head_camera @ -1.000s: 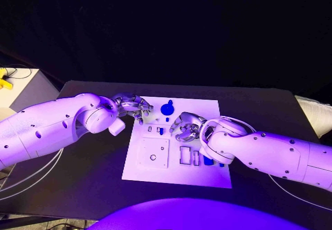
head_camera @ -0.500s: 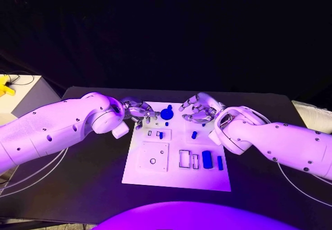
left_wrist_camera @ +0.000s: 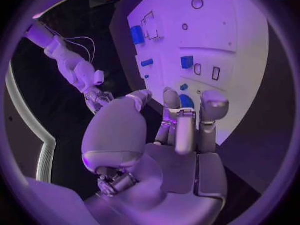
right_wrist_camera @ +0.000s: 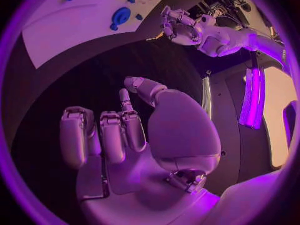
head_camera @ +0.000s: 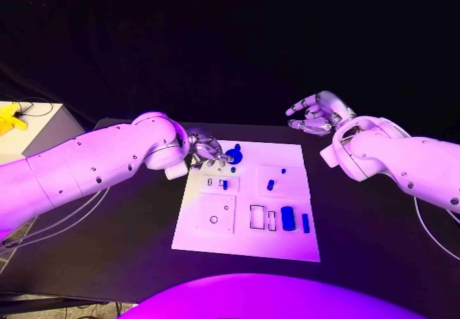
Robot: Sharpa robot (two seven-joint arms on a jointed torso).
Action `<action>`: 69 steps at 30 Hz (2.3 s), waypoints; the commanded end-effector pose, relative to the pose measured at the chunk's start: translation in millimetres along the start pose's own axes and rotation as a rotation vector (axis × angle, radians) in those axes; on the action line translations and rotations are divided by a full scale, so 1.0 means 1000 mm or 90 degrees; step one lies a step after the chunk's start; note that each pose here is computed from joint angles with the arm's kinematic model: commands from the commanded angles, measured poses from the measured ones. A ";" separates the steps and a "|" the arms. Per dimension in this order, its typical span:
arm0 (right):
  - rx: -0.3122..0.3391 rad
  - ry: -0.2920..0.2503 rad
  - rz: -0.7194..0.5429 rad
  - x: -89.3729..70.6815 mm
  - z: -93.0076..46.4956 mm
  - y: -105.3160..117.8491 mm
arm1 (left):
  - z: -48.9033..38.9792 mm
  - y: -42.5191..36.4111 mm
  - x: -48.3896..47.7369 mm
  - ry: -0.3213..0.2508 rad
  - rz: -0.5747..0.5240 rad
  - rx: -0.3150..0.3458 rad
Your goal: Assemble the parts on the task board
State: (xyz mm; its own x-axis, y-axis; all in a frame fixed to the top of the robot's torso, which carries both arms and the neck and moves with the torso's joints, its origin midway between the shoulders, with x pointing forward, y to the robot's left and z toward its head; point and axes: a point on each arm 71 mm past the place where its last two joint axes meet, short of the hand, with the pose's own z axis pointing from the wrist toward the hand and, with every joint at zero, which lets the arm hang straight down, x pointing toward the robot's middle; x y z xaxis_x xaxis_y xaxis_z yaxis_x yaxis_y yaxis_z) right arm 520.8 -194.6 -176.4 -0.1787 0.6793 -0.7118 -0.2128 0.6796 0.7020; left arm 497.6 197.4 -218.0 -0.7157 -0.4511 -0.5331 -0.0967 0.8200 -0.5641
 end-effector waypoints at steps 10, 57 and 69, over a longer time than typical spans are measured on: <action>0.023 -0.066 0.034 -0.033 -0.002 -0.025 | 0.0144 -0.0115 0.0003 0.075 0.146 -0.066; 0.069 -0.074 0.027 -0.039 -0.006 -0.037 | 0.0410 -0.0151 0.0190 0.166 0.180 -0.106; 0.070 -0.071 0.027 -0.038 -0.006 -0.037 | 0.0430 -0.0134 0.0225 0.172 0.177 -0.108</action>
State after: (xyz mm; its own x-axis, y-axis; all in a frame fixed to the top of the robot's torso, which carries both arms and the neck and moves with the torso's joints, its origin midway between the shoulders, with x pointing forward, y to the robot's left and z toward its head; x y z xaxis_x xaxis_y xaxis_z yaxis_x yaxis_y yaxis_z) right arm 529.8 -248.7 -175.2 -0.0716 0.7319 -0.6776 -0.0965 0.6711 0.7350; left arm 514.1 163.5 -248.8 -0.8744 -0.1206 -0.4701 0.0254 0.9559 -0.2926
